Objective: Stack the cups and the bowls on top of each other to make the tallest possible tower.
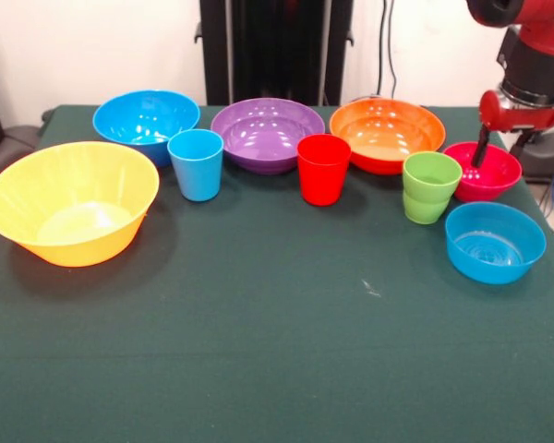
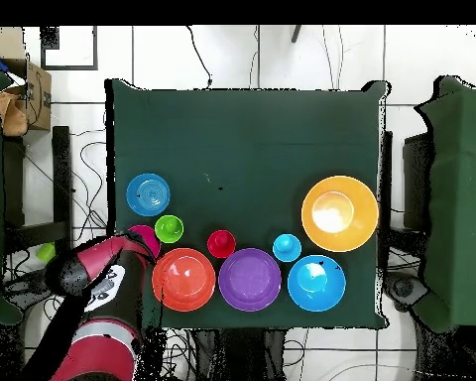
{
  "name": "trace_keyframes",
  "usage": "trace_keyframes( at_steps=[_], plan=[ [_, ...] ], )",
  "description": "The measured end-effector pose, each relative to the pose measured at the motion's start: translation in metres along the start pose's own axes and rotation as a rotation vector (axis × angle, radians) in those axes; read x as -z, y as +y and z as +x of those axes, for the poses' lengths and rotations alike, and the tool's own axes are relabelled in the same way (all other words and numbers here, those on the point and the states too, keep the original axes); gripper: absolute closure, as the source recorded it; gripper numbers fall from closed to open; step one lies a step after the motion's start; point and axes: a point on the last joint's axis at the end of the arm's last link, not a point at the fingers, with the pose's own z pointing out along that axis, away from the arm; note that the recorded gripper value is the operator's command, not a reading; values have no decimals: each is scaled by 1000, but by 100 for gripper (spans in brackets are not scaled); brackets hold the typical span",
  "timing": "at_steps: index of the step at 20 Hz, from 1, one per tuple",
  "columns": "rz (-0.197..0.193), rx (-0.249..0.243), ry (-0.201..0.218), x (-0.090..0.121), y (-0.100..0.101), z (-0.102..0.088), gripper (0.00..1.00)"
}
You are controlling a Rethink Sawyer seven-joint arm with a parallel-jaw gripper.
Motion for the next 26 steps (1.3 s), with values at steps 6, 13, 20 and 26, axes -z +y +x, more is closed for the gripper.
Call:
trace_keyframes(
  at_steps=[6, 13, 20, 26],
  plan=[
    [9, 5, 2, -10, 1, -2, 0],
    [8, 11, -9, -11, 11, -6, 0],
    [7, 6, -11, -9, 16, -6, 0],
    [33, 4, -24, -5, 16, -5, 100]
  ],
)
